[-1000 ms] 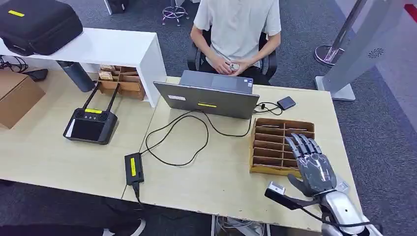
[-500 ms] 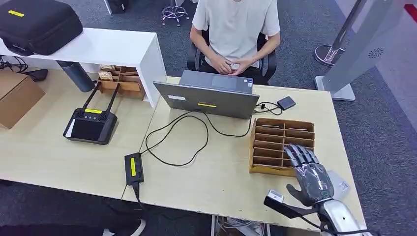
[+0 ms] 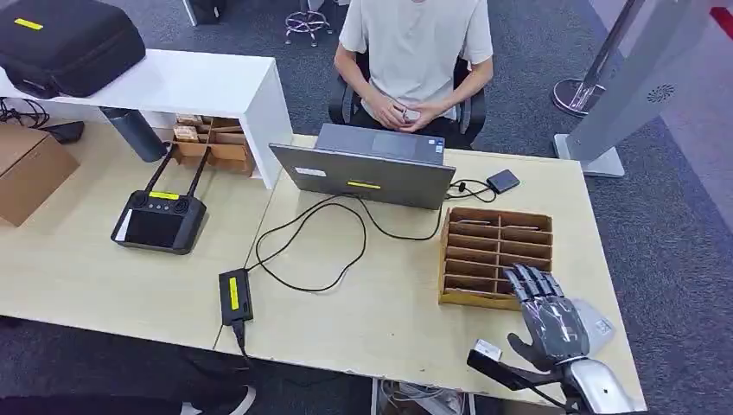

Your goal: Pass the card to the sensor for recognition and then transmit it.

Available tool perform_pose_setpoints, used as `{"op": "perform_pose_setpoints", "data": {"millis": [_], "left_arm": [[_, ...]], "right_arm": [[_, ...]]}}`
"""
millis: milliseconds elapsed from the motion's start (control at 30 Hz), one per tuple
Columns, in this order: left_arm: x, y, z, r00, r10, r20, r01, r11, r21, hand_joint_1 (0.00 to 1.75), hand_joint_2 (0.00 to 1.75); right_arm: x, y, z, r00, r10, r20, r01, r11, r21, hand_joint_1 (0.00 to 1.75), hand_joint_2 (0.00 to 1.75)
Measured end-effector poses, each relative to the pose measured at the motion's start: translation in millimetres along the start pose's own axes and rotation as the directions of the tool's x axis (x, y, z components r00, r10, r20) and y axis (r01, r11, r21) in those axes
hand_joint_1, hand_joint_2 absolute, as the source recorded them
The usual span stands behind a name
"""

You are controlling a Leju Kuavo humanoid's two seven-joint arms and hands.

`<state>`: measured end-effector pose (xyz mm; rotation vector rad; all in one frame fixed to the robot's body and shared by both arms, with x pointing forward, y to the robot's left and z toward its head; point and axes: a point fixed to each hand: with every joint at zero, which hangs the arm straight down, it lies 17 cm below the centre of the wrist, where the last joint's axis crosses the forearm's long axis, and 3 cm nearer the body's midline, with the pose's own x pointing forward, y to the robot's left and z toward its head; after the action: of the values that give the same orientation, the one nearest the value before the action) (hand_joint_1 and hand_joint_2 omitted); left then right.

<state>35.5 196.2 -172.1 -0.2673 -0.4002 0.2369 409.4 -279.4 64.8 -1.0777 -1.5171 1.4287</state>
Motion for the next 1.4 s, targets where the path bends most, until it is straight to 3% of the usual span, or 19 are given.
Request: {"op": "perform_pose_setpoints", "data": {"millis": [767,1400], "left_arm": [[8.1,1.2,-3.6,0.997,-0.069,0.024,0.07,0.997,-0.04,0.0,1.75],[15.4,-3.6,-11.8,0.993,-0.108,0.057,0.113,0.99,-0.084,0.0,1.75]], "right_arm": [[-13.6,-22.2,-44.3,0.998,0.031,-0.057,-0.035,0.996,-0.082,0.0,1.75],[-9.6,-18.9,-51.5,0.998,0.014,-0.059,-0.018,0.997,-0.071,0.0,1.75]]}}
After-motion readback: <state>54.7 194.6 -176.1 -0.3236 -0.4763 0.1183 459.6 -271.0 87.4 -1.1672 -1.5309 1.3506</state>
